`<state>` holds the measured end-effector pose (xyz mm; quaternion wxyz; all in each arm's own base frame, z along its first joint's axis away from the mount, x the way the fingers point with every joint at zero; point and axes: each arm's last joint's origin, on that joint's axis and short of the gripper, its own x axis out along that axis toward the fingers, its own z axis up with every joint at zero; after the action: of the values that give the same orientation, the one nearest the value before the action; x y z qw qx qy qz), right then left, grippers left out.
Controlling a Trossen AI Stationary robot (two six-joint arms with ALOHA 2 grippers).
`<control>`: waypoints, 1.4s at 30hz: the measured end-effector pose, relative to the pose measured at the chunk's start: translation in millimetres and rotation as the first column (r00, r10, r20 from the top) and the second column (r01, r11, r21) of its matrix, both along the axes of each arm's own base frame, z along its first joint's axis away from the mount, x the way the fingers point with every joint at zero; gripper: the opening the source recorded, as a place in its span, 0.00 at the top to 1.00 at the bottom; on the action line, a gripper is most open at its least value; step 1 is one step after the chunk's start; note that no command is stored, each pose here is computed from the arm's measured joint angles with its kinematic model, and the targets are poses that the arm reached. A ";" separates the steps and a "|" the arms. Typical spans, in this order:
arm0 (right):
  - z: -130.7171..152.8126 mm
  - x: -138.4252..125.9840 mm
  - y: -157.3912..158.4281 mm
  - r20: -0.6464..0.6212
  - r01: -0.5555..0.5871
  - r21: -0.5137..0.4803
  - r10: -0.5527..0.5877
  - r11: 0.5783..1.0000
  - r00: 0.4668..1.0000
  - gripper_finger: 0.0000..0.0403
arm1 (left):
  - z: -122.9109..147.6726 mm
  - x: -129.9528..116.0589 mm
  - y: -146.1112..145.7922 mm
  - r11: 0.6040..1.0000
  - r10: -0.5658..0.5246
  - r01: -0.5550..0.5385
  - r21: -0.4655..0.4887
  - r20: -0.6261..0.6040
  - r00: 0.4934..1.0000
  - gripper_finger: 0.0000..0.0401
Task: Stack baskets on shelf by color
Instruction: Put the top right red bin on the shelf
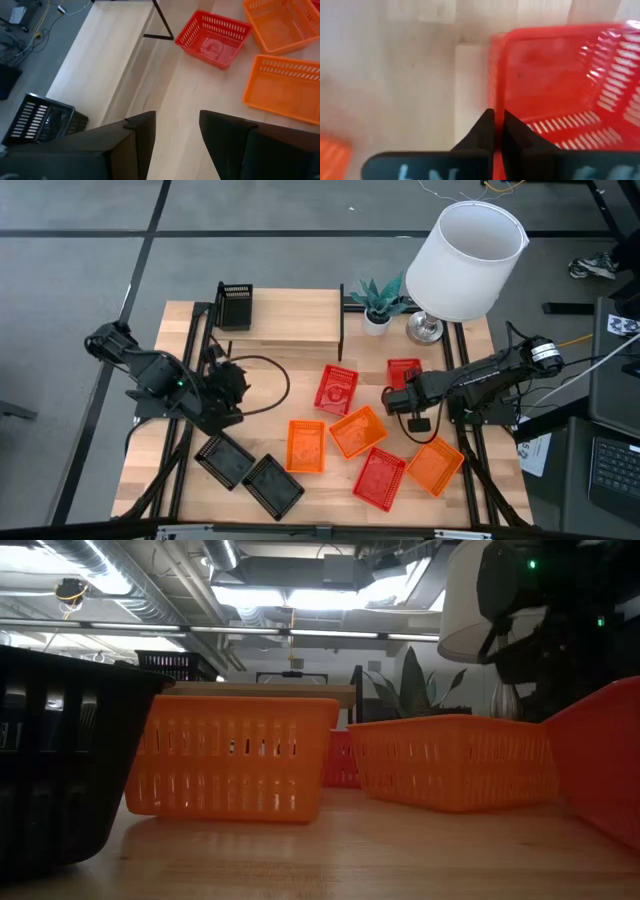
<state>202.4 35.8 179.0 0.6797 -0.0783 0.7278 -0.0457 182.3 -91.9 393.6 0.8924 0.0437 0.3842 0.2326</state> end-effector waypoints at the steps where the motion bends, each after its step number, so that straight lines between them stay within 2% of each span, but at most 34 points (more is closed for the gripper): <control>1: 5.6 1.2 1.9 -0.007 0.016 0.017 -0.016 1.000 1.000 0.98 | -0.2 0.2 -0.2 1.000 -0.001 0.001 -0.002 -0.001 1.000 0.64; 7: 65.5 15.5 21.9 0.035 0.024 0.141 -0.030 0.990 0.999 0.99 | -0.3 0.3 -0.2 1.000 -0.020 0.021 0.013 -0.016 1.000 0.64; 10: 107.2 26.5 34.3 0.168 -0.008 0.184 -0.024 0.983 0.986 0.99 | -0.2 0.4 -0.1 1.000 -0.001 0.001 0.006 0.000 1.000 0.64; 12: 136.4 33.4 40.7 0.297 -0.043 0.180 -0.012 0.983 0.955 0.99 | 0.0 0.4 0.1 1.000 0.010 -0.010 0.005 0.009 1.000 0.64; 14: 164.4 41.3 45.9 0.467 -0.086 0.117 0.021 0.989 0.884 0.99 | 0.3 0.4 0.6 1.000 0.027 -0.028 0.012 0.025 0.999 0.64; 17: 198.3 50.4 49.9 0.662 -0.113 -0.050 0.117 0.992 0.740 1.00 | 1.4 -1.5 1.9 0.999 0.034 -0.034 0.022 0.034 0.999 0.64; 19: 214.9 55.7 49.0 0.734 -0.096 -0.179 0.197 0.979 0.650 1.00 | 2.7 -3.6 2.1 0.999 0.032 -0.033 0.025 0.044 0.999 0.64; 22: 230.6 65.6 38.5 0.771 -0.051 -0.321 0.292 0.946 0.565 1.00 | 2.7 -6.7 1.6 0.999 0.028 -0.030 0.035 0.060 0.998 0.64; 25: 239.4 78.6 16.1 0.799 -0.016 -0.359 0.317 0.933 0.512 1.00 | -2.1 -13.5 4.1 0.996 0.057 -0.063 0.055 0.097 0.994 0.64; 29: 243.5 98.5 -25.3 0.846 0.008 -0.328 0.290 0.945 0.447 1.00 | -9.7 -34.2 12.6 0.993 0.114 -0.119 0.017 0.196 0.974 0.64; 32: 243.8 110.2 -58.4 0.852 0.047 -0.304 0.250 0.951 0.459 1.00 | -19.8 -44.2 15.9 0.989 0.151 -0.147 -0.035 0.305 0.940 0.64; 35: 242.2 122.5 -85.4 0.835 0.088 -0.287 0.204 0.954 0.512 1.00 | -32.2 -48.3 16.4 0.989 0.146 -0.130 -0.069 0.374 0.916 0.64; 38: 234.2 139.3 -105.0 0.788 0.076 -0.220 0.132 0.972 0.601 1.00 | -45.1 -49.0 15.7 0.991 0.130 -0.105 -0.085 0.408 0.904 0.64; 42: 209.9 167.6 -119.0 0.682 0.045 -0.126 0.053 0.991 0.729 1.00 | -59.4 -46.3 13.8 0.992 0.117 -0.088 -0.084 0.437 0.892 0.64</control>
<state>370.0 -83.3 388.8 0.8930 -0.1029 0.4219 -0.1183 136.0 -78.1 334.3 0.9436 -0.0583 0.1808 0.2711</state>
